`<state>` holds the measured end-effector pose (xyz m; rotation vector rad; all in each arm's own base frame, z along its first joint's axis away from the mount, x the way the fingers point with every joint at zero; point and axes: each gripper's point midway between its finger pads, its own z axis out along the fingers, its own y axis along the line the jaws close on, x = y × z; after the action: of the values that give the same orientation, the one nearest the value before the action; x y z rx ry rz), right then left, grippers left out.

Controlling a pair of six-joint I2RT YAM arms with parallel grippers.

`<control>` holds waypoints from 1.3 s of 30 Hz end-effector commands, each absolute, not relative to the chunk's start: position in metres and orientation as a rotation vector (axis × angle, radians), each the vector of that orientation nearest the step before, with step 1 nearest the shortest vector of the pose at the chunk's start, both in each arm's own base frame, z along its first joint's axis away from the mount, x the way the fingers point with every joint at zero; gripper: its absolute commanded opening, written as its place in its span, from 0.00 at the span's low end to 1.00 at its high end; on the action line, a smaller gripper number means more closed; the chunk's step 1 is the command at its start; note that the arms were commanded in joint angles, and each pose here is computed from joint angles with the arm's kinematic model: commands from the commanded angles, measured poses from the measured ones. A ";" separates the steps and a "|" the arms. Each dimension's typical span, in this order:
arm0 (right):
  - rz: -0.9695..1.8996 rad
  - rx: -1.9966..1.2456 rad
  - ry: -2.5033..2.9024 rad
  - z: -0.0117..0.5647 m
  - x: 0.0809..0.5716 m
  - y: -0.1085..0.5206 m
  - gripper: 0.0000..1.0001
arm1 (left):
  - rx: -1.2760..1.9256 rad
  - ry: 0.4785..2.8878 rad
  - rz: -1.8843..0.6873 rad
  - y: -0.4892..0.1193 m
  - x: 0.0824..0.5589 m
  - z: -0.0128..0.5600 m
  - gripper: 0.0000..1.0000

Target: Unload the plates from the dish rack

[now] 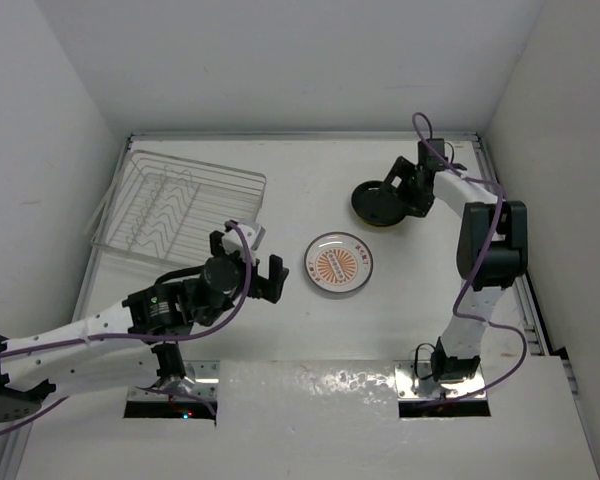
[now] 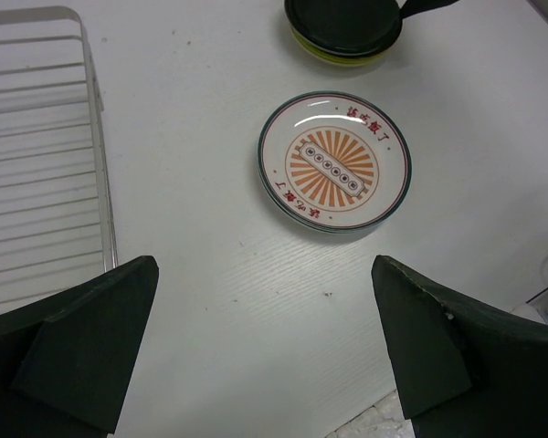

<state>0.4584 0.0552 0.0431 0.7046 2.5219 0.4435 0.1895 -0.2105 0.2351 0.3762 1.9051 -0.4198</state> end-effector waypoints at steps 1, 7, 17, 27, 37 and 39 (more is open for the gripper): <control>0.211 0.613 2.516 0.066 0.460 0.039 0.99 | 0.320 1.894 -0.421 -0.205 0.191 0.240 1.00; 0.045 0.526 2.471 0.098 0.465 0.037 0.99 | 0.044 1.940 -0.192 -0.173 0.212 0.222 1.00; 0.036 0.343 2.375 0.152 0.426 0.046 0.99 | -0.237 2.034 -0.188 -0.152 0.282 0.199 1.00; -0.005 0.102 2.092 0.234 0.294 0.023 0.99 | -0.455 1.970 0.001 -0.047 0.323 0.240 1.00; -0.064 0.065 2.086 0.240 0.214 0.002 0.99 | -0.449 1.822 0.045 -0.011 0.271 0.276 1.00; -0.068 0.060 2.065 0.243 0.203 -0.001 0.99 | -0.449 1.801 0.080 -0.001 0.260 0.273 1.00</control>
<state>0.2200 0.0067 0.2508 0.0955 2.0347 -0.0200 0.2729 -0.0165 0.2774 -0.4672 1.8142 0.0033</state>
